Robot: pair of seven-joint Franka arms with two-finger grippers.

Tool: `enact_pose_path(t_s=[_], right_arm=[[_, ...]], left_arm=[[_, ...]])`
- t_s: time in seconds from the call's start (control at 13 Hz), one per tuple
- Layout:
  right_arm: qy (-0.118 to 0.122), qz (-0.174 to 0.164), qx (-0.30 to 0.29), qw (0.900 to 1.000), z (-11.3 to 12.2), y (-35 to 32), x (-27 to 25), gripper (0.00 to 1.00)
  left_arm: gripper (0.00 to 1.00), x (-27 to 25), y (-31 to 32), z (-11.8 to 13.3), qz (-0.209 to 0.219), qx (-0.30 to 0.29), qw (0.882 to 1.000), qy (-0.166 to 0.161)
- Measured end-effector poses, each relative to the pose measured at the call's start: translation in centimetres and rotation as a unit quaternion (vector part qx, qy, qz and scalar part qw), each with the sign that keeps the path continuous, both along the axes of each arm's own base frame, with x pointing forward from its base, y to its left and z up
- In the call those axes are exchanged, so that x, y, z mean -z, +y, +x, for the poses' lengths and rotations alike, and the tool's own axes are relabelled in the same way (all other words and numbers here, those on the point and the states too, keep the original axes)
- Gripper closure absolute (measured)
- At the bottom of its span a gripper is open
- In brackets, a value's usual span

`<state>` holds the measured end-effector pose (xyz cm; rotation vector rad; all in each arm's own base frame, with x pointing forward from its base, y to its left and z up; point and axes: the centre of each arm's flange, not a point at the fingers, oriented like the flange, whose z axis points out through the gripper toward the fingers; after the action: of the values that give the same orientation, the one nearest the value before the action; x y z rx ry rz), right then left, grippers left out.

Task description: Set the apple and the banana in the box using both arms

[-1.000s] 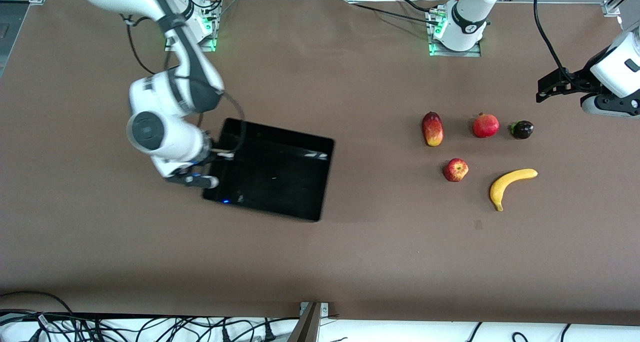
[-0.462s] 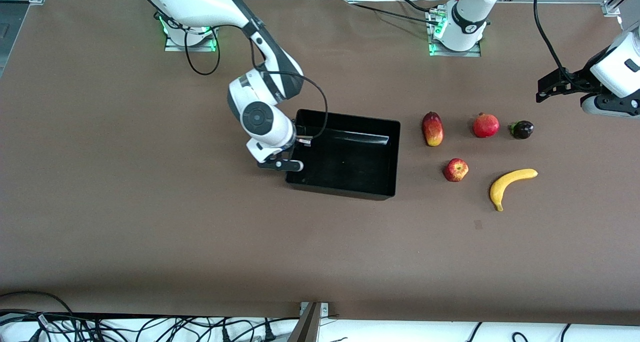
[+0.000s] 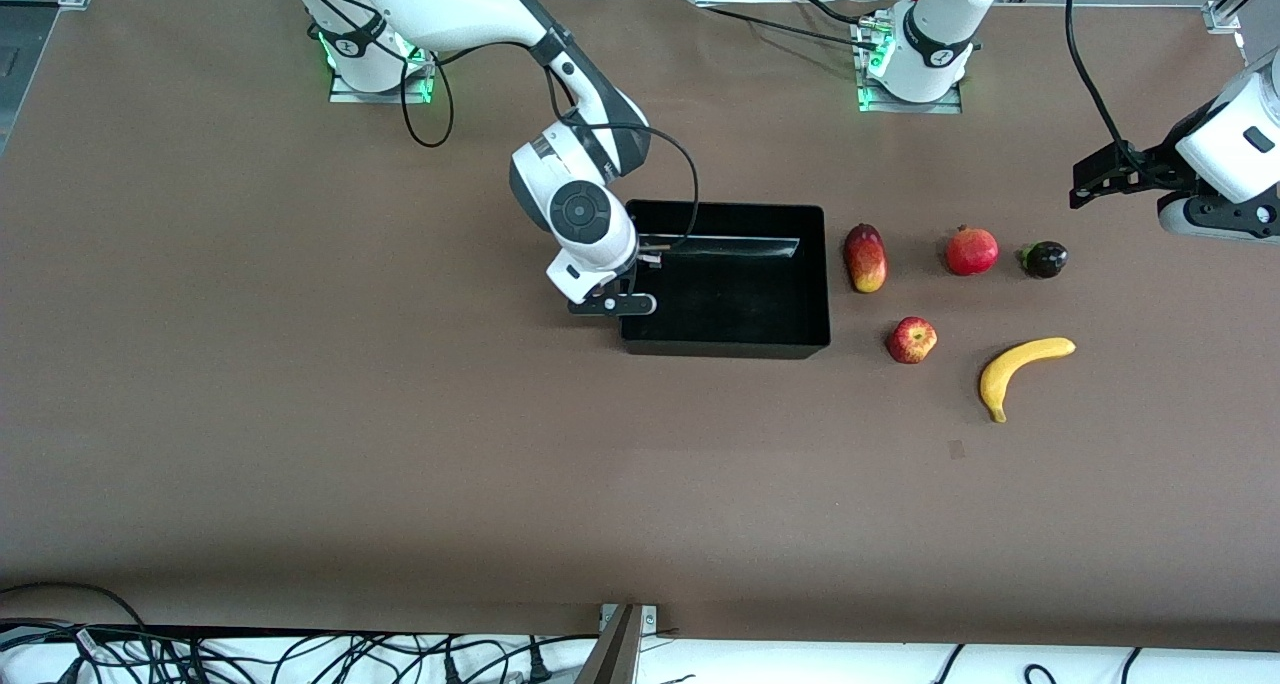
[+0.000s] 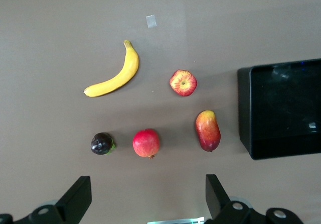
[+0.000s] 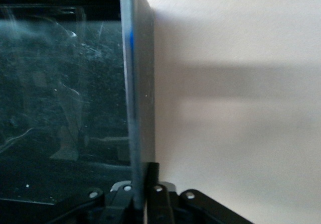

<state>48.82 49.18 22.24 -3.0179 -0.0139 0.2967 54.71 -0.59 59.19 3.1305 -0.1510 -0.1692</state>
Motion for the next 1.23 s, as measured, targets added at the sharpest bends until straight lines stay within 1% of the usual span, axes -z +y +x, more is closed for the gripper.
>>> enact_pose_path(t_s=[0.15, 0.23, 0.31, 0.38, 0.46, 0.54, 0.62, 0.69, 0.77, 0.85, 0.92, 1.0, 1.08, 1.15, 1.23], right_arm=[[-0.003, 0.003, -0.001, 1.0, 0.4, 0.2, -1.3, 0.7], [0.003, -0.004, 0.0, 1.0, 1.1, -0.5, -2.9, 0.59], [0.011, -0.013, 0.003, 1.0, 2.3, -2.0, -5.6, 0.48], [0.022, -0.02, 0.003, 1.0, 3.8, -4.3, -9.4, 0.37], [0.033, -0.026, 0.002, 0.999, 5.2, -7.4, -13.8, 0.27], [0.038, -0.029, 0.005, 0.999, 6.6, -11.3, -18.5, 0.15], [0.033, -0.028, 0.013, 0.999, 8.0, -15.9, -22.6, 0.04], [0.021, -0.026, 0.02, 0.999, 9.4, -20.9, -25.7, 0.0], [0.007, -0.03, 0.027, 0.999, 10.8, -25.9, -27.5, 0.0], [-0.006, -0.042, 0.031, 0.999, 12.2, -30.8, -28.2, 0.0], [-0.014, -0.056, 0.034, 0.998, 13.3, -35.4, -28.5, 0.0], [-0.02, -0.066, 0.038, 0.997, 14.1, -39.4, -28.5, 0.0], [-0.03, -0.072, 0.041, 0.996, 14.8, -43.4, -28.6, 0.0], [-0.043, -0.074, 0.042, 0.995, 15.4, -47.1, -28.7, 0.0], [-0.051, -0.074, 0.04, 0.995, 15.6, -50.3, -28.7, 0.0]], left_arm=[[0.0, 0.4, 0.1, 0.2, 0.0, -0.001, 1.0, 0.004], [0.0, 0.6, 0.2, 0.3, 0.0, -0.002, 1.0, 0.006], [0.0, 0.9, 0.3, 0.4, 0.0, -0.003, 1.0, 0.008], [0.0, 1.4, 0.4, 0.7, 0.0, -0.004, 1.0, 0.011], [0.0, 2.0, 0.5, 1.1, 0.0, -0.005, 1.0, 0.015], [0.0, 2.6, 0.5, 1.8, 0.0, -0.004, 1.0, 0.019], [0.0, 3.2, 0.3, 2.5, 0.0, -0.003, 1.0, 0.023], [0.0, 4.1, 0.1, 3.3, 0.0, -0.001, 1.0, 0.028], [0.0, 5.3, -0.1, 4.2, 0.0, 0.001, 1.0, 0.031], [0.0, 7.1, -0.4, 5.1, -0.001, 0.003, 0.999, 0.033], [0.0, 9.6, -0.6, 5.9, -0.001, 0.005, 0.999, 0.04], [0.0, 11.8, -0.8, 6.6, -0.002, 0.008, 0.999, 0.045], [0.0, 13.4, -1.1, 7.0, -0.003, 0.015, 0.999, 0.047], [0.0, 14.4, -1.8, 7.3, -0.004, 0.025, 0.999, 0.044], [0.0, 15.2, -2.7, 7.4, -0.004, 0.032, 0.999, 0.037]])
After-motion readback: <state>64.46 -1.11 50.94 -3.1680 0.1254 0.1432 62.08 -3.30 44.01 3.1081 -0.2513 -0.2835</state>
